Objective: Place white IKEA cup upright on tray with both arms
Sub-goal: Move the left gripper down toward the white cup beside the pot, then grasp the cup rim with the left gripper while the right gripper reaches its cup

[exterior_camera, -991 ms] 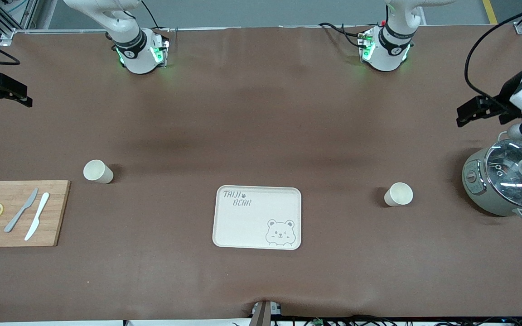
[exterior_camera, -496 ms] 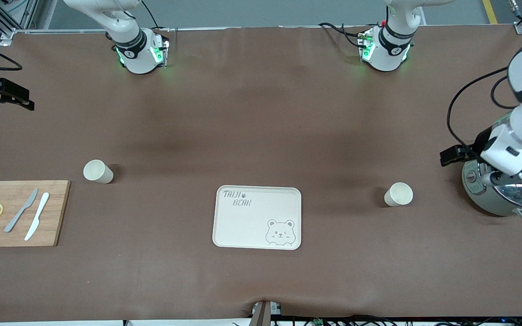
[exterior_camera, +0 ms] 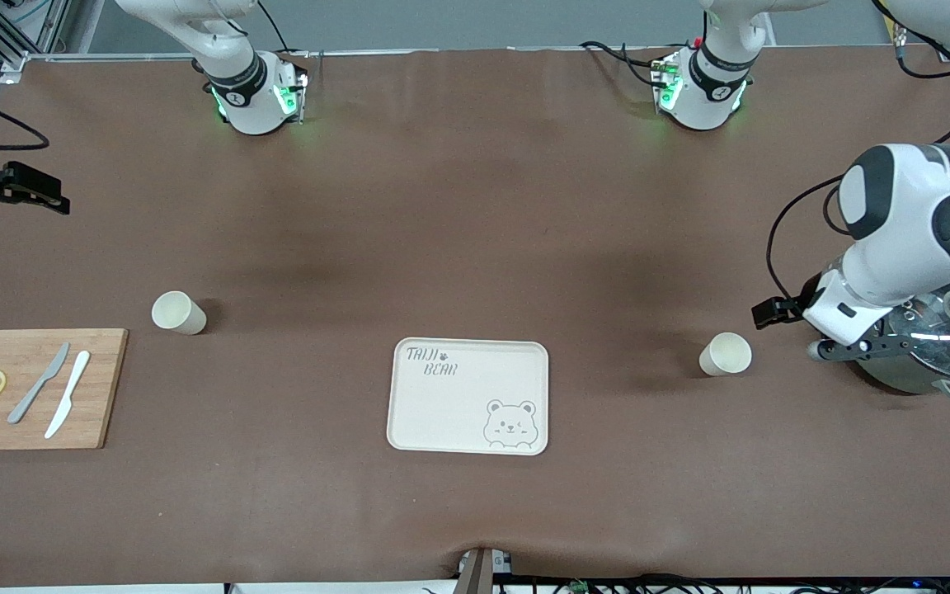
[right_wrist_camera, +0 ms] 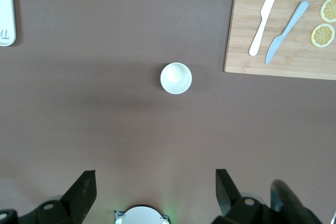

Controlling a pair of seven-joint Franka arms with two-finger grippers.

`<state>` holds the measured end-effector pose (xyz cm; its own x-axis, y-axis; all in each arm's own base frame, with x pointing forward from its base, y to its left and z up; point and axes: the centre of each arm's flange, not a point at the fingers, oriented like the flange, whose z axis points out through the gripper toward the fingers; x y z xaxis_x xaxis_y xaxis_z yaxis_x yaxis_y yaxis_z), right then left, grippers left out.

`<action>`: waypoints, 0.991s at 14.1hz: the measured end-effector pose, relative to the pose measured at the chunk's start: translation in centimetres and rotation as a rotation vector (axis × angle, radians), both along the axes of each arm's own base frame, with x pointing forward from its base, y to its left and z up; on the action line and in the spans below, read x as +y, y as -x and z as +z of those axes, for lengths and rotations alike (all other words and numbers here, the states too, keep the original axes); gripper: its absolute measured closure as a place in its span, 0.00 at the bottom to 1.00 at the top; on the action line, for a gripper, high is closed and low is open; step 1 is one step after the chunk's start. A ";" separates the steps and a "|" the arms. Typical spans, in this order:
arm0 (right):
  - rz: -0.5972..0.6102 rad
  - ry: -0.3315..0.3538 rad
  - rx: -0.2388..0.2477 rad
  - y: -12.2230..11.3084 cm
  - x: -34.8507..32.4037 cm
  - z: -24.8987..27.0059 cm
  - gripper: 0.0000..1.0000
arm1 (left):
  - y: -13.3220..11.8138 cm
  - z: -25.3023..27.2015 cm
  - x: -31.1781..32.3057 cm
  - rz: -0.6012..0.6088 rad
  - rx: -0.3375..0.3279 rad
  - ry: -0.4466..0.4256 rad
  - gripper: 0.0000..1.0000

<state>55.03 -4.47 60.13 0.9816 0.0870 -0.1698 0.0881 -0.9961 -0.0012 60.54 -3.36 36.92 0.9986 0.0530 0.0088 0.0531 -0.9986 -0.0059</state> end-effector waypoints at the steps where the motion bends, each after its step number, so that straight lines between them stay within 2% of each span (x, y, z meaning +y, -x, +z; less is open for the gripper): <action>1: 0.002 0.010 0.015 -0.4 -0.1 -0.8 0.00 | 0.2 -0.8 -0.1 -0.001 -0.010 0.002 0.00; 4: 0.009 0.062 0.064 -1.7 -0.4 -3.5 0.00 | 0.4 -2.9 -0.2 -0.004 -0.018 0.006 0.00; 6: 0.009 0.070 0.098 -2.7 -0.7 -5.9 0.00 | 0.2 -5.0 -0.1 -0.002 -0.016 0.011 0.00; 10: 0.002 0.072 0.132 -4.2 -1.2 -8.3 0.00 | -0.8 -9.3 1.1 0.021 -0.039 0.024 0.00; 12: -0.007 0.071 0.156 -4.4 -1.7 -9.5 0.00 | -1.4 -10.8 1.1 0.022 -0.047 0.029 0.05; 13: -0.016 0.067 0.170 -4.5 -2.2 -10.3 0.00 | -1.7 -11.3 1.0 0.021 -0.043 0.031 0.11; 14: -0.031 0.053 0.189 -4.6 -2.9 -11.4 0.00 | -1.9 -11.8 0.9 0.020 -0.039 0.033 0.11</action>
